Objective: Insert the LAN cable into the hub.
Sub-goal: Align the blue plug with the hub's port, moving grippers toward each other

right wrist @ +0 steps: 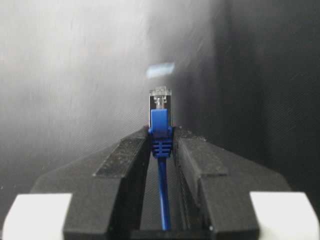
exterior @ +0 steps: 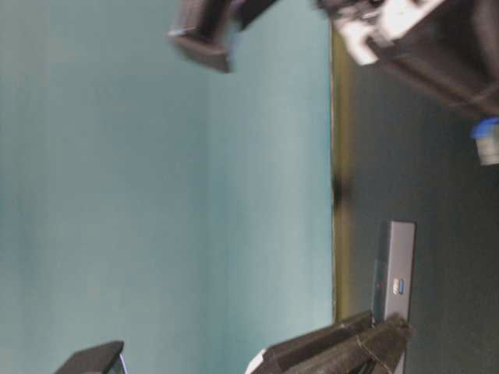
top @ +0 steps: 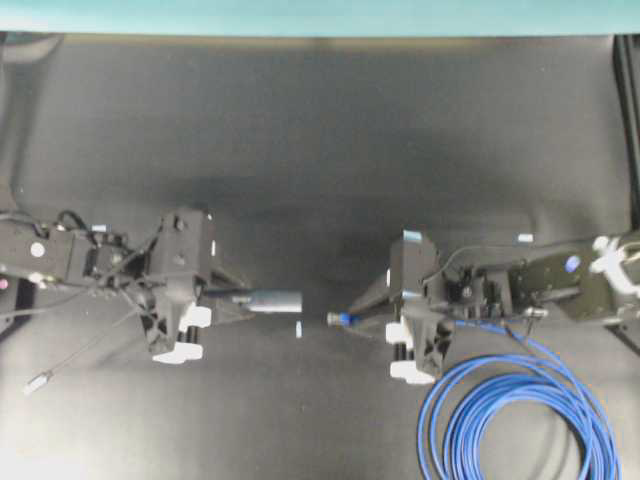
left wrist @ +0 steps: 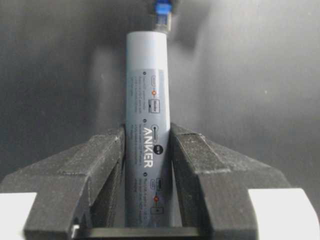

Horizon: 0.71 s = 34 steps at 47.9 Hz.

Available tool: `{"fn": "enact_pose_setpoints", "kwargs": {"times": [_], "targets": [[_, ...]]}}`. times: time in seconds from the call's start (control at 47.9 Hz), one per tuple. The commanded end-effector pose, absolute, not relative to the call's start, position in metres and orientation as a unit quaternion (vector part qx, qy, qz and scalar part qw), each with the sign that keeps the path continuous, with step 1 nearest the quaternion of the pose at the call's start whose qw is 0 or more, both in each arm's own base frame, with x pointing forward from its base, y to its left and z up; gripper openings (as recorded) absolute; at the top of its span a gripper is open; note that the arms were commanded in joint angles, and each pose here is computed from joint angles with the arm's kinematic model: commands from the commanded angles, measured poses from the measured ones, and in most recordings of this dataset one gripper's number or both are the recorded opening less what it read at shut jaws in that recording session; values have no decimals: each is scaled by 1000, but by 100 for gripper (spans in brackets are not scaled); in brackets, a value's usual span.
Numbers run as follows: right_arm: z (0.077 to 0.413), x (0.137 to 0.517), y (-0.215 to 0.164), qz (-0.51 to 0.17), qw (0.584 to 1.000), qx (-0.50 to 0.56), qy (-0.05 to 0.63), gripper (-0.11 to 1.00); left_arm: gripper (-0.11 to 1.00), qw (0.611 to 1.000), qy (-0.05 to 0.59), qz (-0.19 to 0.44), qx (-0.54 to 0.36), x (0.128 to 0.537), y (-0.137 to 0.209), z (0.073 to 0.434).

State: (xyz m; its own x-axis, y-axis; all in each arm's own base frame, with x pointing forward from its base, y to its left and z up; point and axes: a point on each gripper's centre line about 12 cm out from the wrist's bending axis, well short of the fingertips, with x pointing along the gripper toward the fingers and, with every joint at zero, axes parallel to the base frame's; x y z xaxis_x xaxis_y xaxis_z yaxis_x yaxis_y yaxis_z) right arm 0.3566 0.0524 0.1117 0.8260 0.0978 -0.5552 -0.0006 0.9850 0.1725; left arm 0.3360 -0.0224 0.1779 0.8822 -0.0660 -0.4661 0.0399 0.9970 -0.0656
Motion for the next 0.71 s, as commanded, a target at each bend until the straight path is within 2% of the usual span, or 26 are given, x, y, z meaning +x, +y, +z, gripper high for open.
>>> {"fn": "enact_pose_setpoints", "kwargs": {"times": [0.0,0.689], "targets": [[129,363,49,26,958,76,276,13,28,974,224,-29,-22,343,-22,189],[139,377,47,25,965,76,249,13,28,969,245,-33,-18,355,-26,172]]}}
